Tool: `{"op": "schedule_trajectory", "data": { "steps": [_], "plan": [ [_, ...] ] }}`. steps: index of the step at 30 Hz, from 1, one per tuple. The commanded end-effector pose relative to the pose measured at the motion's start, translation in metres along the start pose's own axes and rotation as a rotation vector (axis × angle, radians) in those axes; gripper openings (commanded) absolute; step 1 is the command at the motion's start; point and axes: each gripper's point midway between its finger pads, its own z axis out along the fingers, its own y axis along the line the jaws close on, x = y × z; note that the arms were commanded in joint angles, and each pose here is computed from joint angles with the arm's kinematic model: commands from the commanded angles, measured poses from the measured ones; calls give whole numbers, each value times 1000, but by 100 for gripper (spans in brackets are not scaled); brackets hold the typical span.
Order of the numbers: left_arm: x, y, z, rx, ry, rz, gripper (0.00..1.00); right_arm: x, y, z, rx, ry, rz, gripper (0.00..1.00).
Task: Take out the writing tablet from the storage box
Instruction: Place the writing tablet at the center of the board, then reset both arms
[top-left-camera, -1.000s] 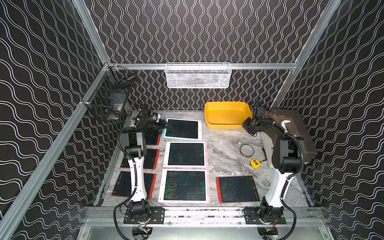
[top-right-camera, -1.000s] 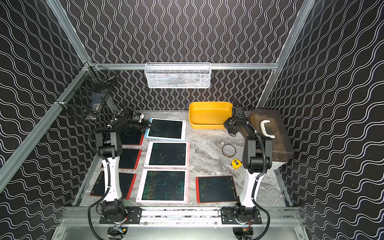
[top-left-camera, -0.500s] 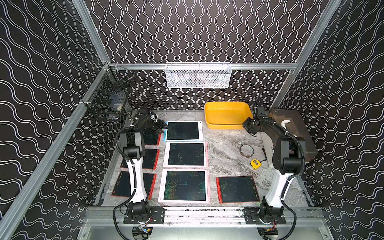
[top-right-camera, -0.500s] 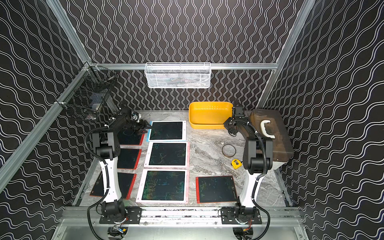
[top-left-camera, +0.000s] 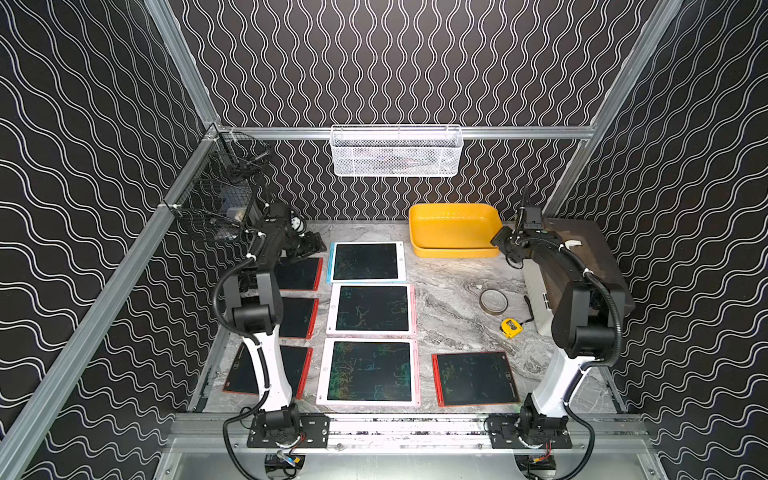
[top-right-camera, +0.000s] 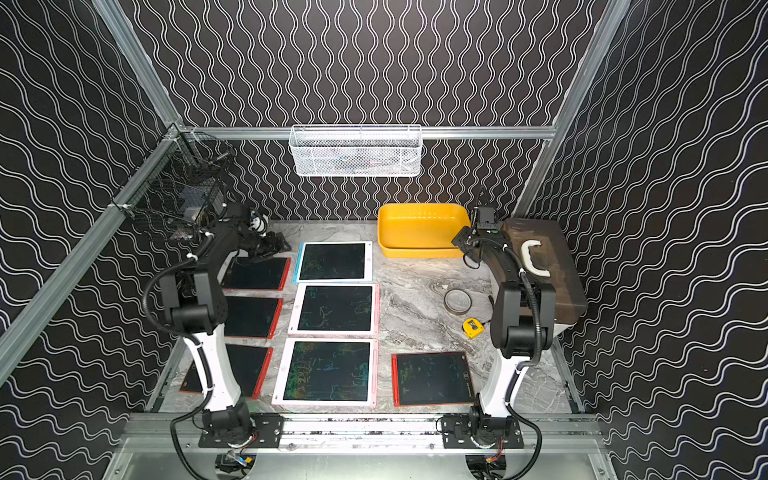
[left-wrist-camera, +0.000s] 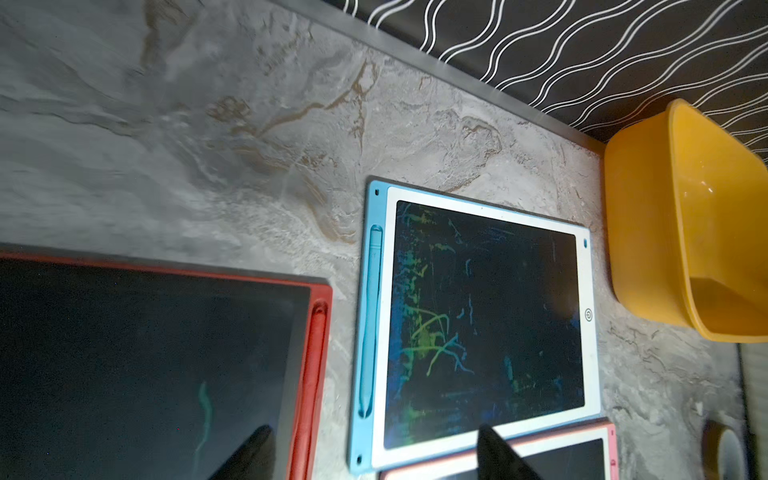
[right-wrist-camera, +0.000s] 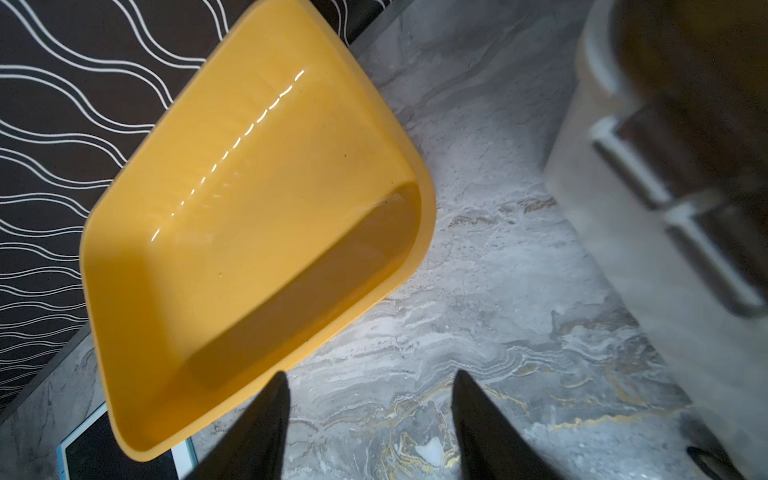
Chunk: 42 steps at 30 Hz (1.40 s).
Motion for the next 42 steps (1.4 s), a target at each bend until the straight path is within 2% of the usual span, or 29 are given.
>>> {"op": "schedule_trajectory", "data": {
  "steps": [1,2,4,9,11,15,17,19,22,25,27,31,34,39,42],
  "plan": [
    [-31,-12,-88,-115,-283,149,96,-4,-3,-15,4,-43,-79,73],
    [-29,-11,-98,-138,-320,160,99,-2,-4,-20,0,-47,-93,81],
    [-22,-8,-111,-173,-368,176,99,2,-5,-29,-10,-51,-121,88],
    [-3,7,-129,-256,-449,179,99,15,-12,-59,-38,-80,-227,100],
    [5,11,-134,-265,-483,172,99,22,-24,-72,-28,-116,-243,100],
    [12,13,-150,-178,-611,109,99,40,-58,-86,42,-196,-221,100],
    [19,14,-162,-178,-723,108,99,50,-71,-88,48,-237,-217,100],
    [32,18,-154,-146,-784,107,99,57,-80,-86,50,-284,-230,100],
    [58,28,-122,-96,-821,107,99,61,-90,-79,49,-370,-255,100],
    [84,48,-96,-142,-850,109,99,65,-97,-66,62,-412,-279,100],
    [90,52,-88,-171,-885,156,99,67,-98,-54,63,-410,-289,100],
    [87,57,-86,-194,-869,166,99,75,-100,-28,75,-347,-280,100],
    [97,49,-88,-151,-871,160,99,74,-103,-26,85,-372,-286,100],
    [118,28,-47,-133,-764,234,99,74,-109,-22,99,-416,-318,100],
    [109,24,-35,-100,-791,245,99,77,-106,-11,62,-457,-344,100]
  ]
}}
